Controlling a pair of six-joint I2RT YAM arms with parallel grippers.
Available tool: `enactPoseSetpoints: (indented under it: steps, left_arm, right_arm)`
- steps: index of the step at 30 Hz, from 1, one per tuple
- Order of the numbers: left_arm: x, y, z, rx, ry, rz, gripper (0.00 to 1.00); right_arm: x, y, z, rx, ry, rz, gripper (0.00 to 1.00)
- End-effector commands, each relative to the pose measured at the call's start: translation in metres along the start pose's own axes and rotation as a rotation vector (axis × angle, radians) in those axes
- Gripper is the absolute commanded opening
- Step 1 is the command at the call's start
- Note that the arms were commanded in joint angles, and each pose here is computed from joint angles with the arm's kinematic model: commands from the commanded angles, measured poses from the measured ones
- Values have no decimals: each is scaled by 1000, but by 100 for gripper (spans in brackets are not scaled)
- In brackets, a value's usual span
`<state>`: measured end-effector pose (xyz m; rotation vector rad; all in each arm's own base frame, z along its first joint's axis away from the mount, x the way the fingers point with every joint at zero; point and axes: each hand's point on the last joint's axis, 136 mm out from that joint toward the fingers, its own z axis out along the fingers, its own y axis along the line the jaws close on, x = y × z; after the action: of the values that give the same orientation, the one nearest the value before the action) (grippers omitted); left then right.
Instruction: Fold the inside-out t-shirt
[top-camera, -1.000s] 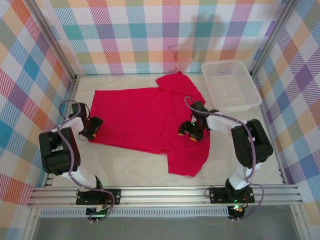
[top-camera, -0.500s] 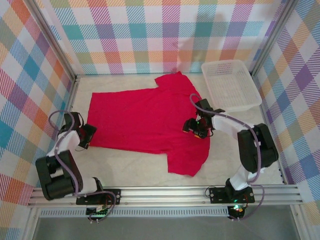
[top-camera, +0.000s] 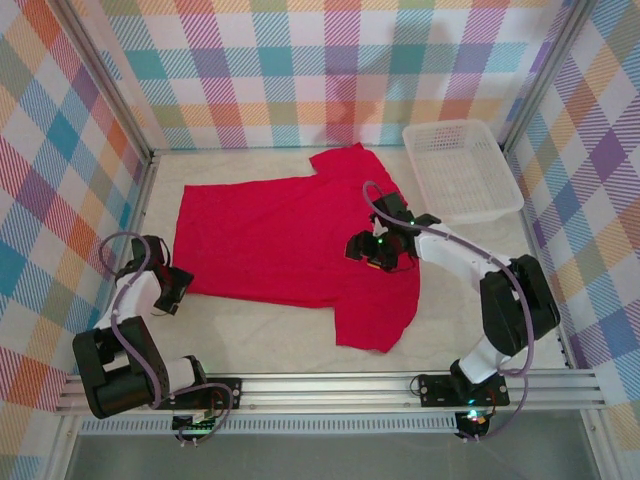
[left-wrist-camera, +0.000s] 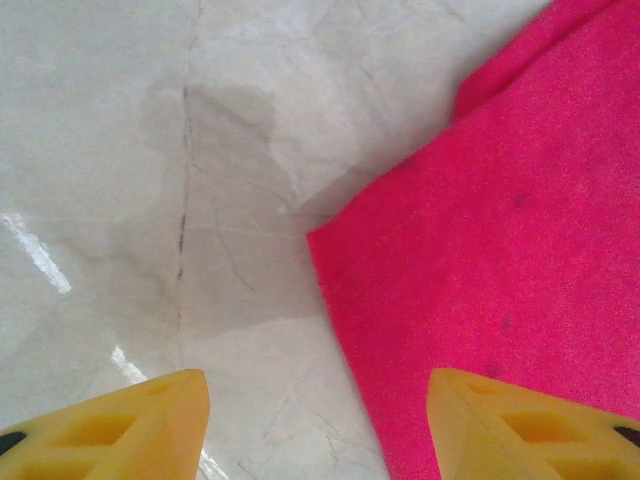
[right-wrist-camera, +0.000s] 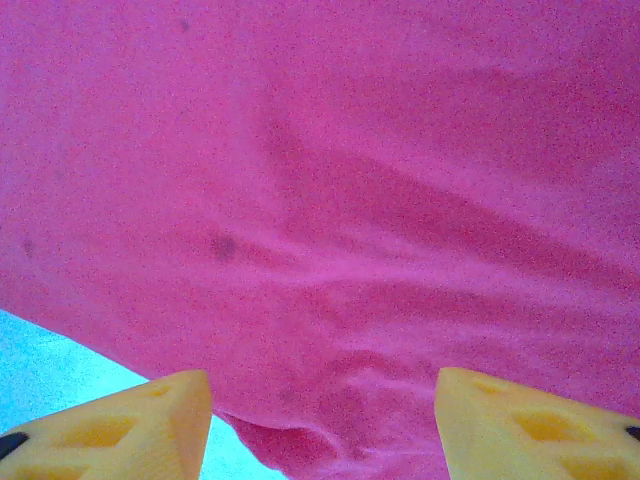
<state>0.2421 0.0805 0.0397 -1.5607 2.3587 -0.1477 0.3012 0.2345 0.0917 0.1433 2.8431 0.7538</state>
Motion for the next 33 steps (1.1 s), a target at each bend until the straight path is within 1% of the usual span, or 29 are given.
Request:
enactPoseSetpoints:
  steps: [1,3,7,10,15,20,23,24,26,27,28,29,31,33]
  left_arm:
    - [-7,6,16,-44,-3,-25,57]
    - [-14,1,21,-57,-6,-20,47]
    - [-32,-11,20,-64,-37,1,19]
    - [-38,-16,12,-65,-45,12,0]
    - [-34,-13,-10,-42,-67,19,0]
    - [-29,-11,-30,8,-98,25,0]
    - [-20,-17,-28,60,-65,19,0]
    - [-16,-20,-26,79,-47,17,3]
    - [-10,-25,-21,117,-11,12,20]
    - [-7,-28,-19,132,1,6,32]
    - [-6,-31,-19,153,6,-2,41]
    - [-5,-35,-18,173,5,-8,48]
    - [-4,-47,-20,216,-2,-3,56]
    - [-4,-59,-21,249,-6,10,57]
  right_arm:
    - [11,-4,15,4,62,-4,61]
    - [17,-12,20,23,80,3,61]
    - [29,-39,33,96,102,22,60]
    - [35,-64,44,172,123,45,59]
    - [35,-95,51,250,161,90,57]
    - [25,-94,45,271,138,73,58]
    - [22,-88,42,255,137,73,57]
    - [21,-84,40,244,133,69,58]
    - [13,-77,33,231,114,48,59]
    - [6,-72,27,234,101,32,60]
    - [0,-66,22,226,87,13,61]
    - [-6,-60,17,215,67,3,62]
    - [-16,-49,9,184,21,-5,66]
    - [-16,-50,14,171,3,6,67]
